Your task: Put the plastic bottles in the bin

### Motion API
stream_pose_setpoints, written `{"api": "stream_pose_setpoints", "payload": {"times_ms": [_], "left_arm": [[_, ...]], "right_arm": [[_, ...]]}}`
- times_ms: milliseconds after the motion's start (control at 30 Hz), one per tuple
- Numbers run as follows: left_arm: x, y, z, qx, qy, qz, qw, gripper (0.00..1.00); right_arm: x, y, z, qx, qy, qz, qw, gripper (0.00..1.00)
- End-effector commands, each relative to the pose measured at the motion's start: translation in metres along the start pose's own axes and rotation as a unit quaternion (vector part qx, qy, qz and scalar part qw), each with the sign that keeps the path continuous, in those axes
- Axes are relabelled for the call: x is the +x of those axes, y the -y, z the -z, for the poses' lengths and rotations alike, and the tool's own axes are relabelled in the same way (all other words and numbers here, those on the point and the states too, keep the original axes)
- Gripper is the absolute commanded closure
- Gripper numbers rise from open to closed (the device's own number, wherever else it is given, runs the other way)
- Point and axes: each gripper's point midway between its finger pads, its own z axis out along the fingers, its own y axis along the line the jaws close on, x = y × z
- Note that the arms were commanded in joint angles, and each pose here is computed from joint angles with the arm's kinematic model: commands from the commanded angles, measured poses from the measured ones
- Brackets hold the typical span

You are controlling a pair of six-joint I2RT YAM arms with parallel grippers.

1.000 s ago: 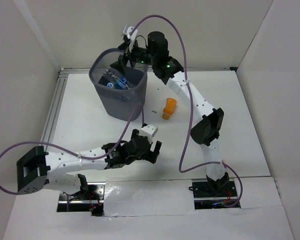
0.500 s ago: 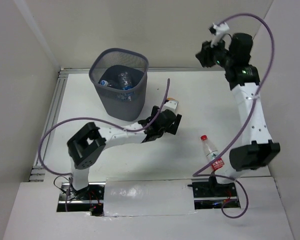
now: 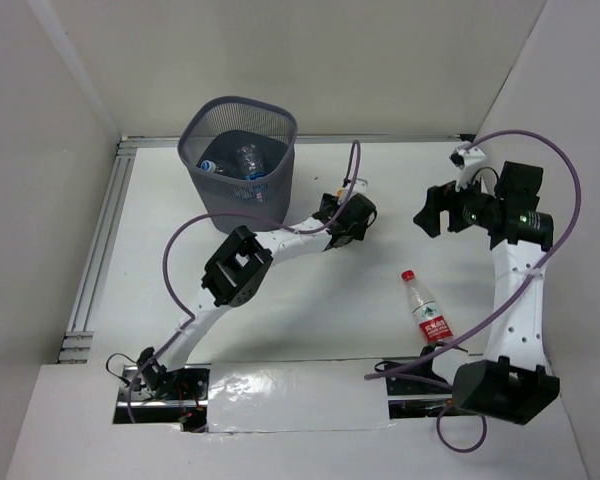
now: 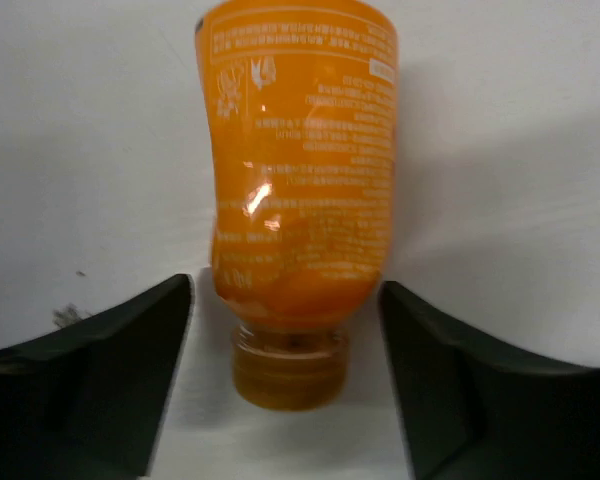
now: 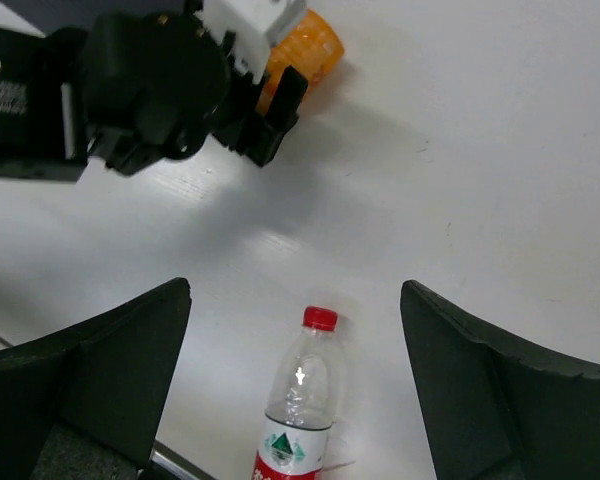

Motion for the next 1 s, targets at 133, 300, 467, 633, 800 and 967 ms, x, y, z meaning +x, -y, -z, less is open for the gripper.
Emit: {"api": "stream_pose_setpoints", "payload": {"times_ms": [133, 300, 467, 633, 800, 967], "left_arm": [[0.002, -0.023, -0.009, -0.005, -0.046, 0.008, 0.999, 0.49], [0.008, -0.029, 0.002, 0.011, -0.071, 0.005, 0.997, 0.99], [-0.067, -0.002, 0.073, 0.098, 0.024, -0.007, 0.995, 1.0], [-0.206, -0.019, 0.22, 0.172, 0.187, 0.018, 0.967, 1.0], [-0.29, -0.075, 0.33, 0.171, 0.311, 0.057, 0.933, 1.0], [-0.3, -0.165, 0.359, 0.063, 0.344, 0.109, 0.931, 1.0]], "right_arm": [[0.013, -0.032, 0.015, -0.044, 0.006, 0.017, 0.999, 0.09], [0.009, -0.031, 0.007, -0.063, 0.009, 0.002, 0.998, 0.12], [0.033, -0.021, 0.007, -0.047, -0.036, 0.033, 0.998, 0.0], [0.093, -0.022, 0.003, -0.072, -0.109, 0.102, 0.986, 0.0], [0.104, -0.016, 0.001, -0.059, -0.113, 0.117, 0.985, 0.1], [0.105, -0.013, -0.005, -0.067, -0.116, 0.111, 0.985, 0.36]]}}
